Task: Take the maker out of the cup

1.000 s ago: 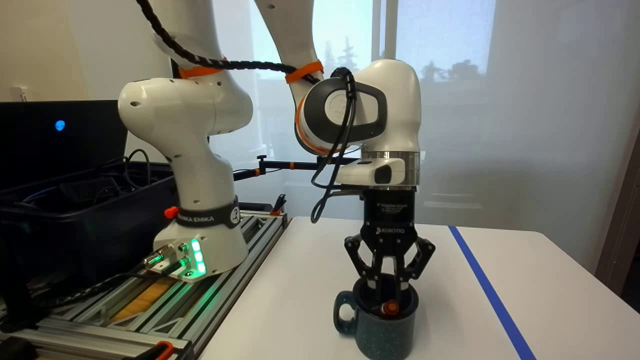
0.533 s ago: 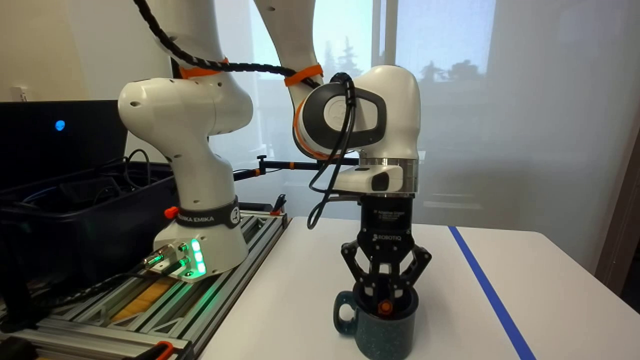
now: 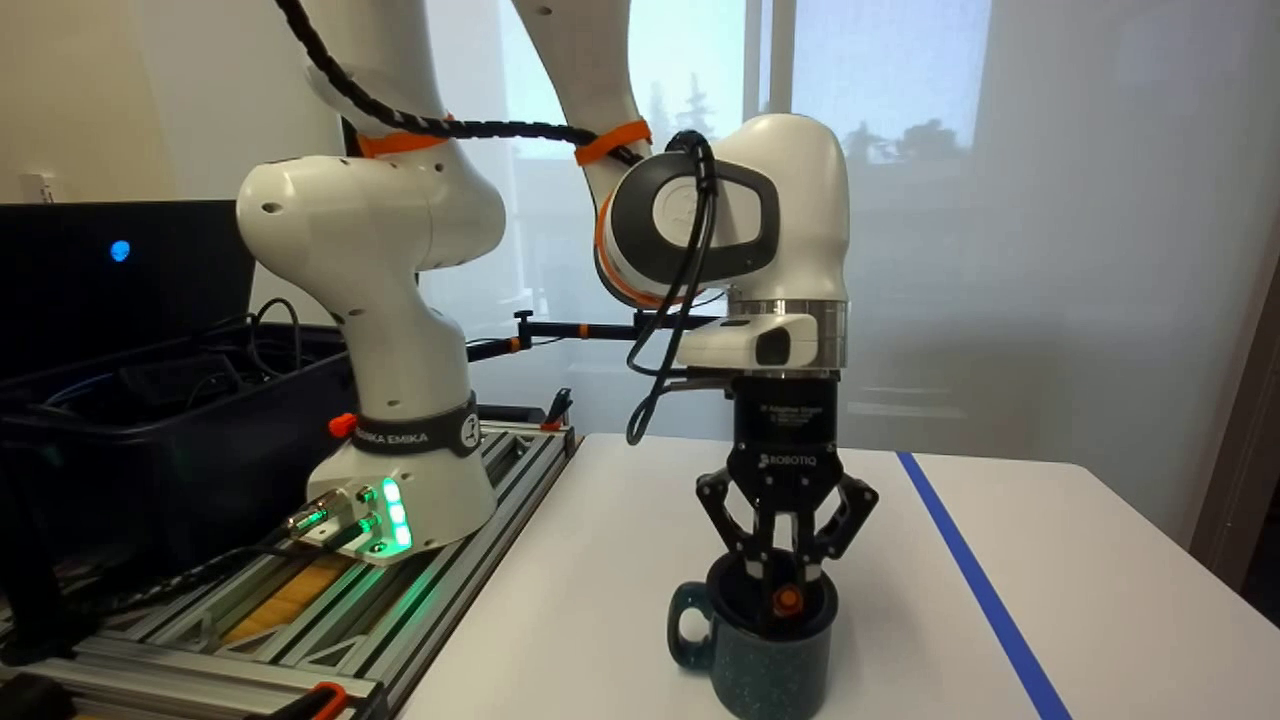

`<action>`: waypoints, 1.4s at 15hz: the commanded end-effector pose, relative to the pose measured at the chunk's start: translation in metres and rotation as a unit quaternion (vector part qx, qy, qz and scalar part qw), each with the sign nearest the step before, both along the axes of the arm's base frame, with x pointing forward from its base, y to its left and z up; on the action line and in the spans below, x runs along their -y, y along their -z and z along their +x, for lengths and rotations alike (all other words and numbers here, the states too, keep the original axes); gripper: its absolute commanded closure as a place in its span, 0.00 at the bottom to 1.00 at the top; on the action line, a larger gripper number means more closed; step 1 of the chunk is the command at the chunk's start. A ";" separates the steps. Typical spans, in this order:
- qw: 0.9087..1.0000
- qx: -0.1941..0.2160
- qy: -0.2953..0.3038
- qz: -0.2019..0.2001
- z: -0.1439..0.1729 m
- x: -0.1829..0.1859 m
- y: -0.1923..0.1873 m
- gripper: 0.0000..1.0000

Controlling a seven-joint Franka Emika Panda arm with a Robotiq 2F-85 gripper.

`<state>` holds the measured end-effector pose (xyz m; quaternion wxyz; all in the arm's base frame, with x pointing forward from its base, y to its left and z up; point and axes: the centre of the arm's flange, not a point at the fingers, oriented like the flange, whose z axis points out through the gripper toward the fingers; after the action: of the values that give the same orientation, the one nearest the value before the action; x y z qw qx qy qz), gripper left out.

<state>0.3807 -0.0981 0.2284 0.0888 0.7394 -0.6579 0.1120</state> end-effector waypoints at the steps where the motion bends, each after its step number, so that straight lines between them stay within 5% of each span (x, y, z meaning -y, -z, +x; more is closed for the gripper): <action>1: 1.000 0.015 0.020 0.001 0.000 0.003 -0.051 0.95; 7: 0.993 0.039 0.082 0.069 0.022 0.035 -0.110 0.95; 11: 0.986 0.095 0.117 0.075 0.050 0.069 -0.125 0.95; 21: 0.964 0.108 0.203 0.136 0.075 0.119 -0.032 0.95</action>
<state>0.4406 -0.2061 0.2902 -0.0464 0.5912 -0.8006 0.0859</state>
